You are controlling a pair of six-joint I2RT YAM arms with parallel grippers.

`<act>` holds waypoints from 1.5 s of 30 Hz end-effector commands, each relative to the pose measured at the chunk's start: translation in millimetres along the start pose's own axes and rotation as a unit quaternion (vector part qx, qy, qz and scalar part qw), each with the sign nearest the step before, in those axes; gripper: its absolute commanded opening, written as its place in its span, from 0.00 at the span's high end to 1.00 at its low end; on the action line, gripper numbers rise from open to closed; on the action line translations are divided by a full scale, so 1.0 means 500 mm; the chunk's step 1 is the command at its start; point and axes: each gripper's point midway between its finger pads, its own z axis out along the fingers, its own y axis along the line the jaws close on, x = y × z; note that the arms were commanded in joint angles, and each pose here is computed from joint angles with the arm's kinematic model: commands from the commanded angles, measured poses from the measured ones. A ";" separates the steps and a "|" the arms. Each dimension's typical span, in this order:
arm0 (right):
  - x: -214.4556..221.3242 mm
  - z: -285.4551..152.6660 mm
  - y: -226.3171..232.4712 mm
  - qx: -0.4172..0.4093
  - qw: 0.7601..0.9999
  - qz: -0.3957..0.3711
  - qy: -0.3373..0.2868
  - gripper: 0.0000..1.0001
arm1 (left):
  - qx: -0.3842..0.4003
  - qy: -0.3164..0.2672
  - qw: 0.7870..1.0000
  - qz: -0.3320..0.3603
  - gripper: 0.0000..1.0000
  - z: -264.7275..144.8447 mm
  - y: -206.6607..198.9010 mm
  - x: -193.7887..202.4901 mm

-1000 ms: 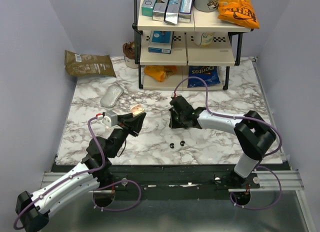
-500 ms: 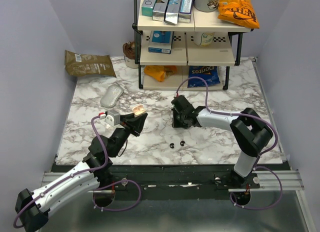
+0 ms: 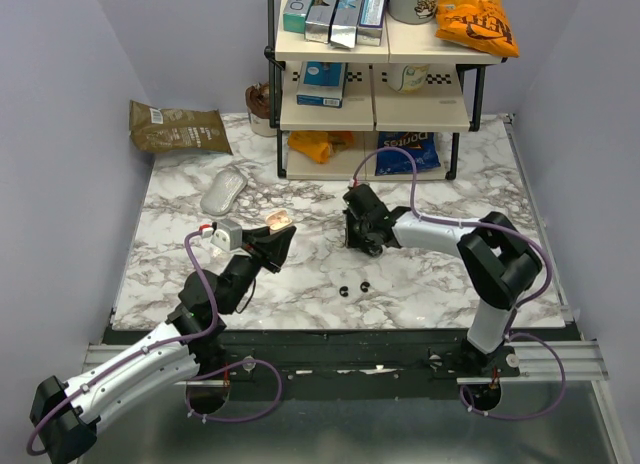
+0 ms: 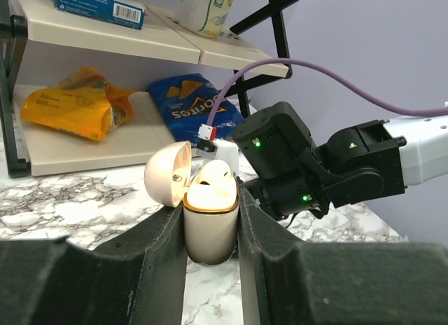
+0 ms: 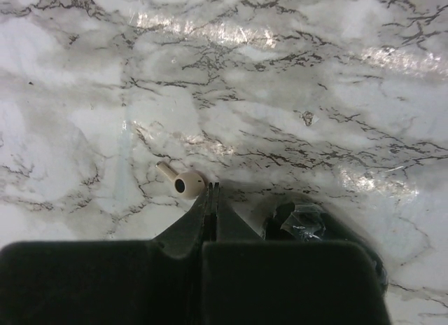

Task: Insert the wireless bluetooth earbuds into the charging case
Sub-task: Pick up the earbud from the center of the board.

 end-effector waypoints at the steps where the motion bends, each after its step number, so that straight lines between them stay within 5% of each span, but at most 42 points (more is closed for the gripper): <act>1: -0.033 -0.019 -0.025 0.031 0.999 -0.004 -0.027 0.99 | -0.005 -0.019 1.000 -0.002 1.00 0.007 -0.007 -0.036; 15: 0.075 0.005 0.020 -0.052 0.997 -0.001 0.052 0.99 | -0.003 -0.015 1.000 -0.011 1.00 0.004 -0.009 -0.029; 35: -0.013 0.048 -0.038 0.062 0.995 -0.071 0.018 0.96 | -0.011 -0.010 1.000 0.002 1.00 0.005 -0.001 -0.022; 45: -0.056 0.054 -0.019 0.044 0.992 -0.115 -0.009 0.91 | -0.009 -0.011 1.000 0.004 1.00 0.006 -0.003 -0.023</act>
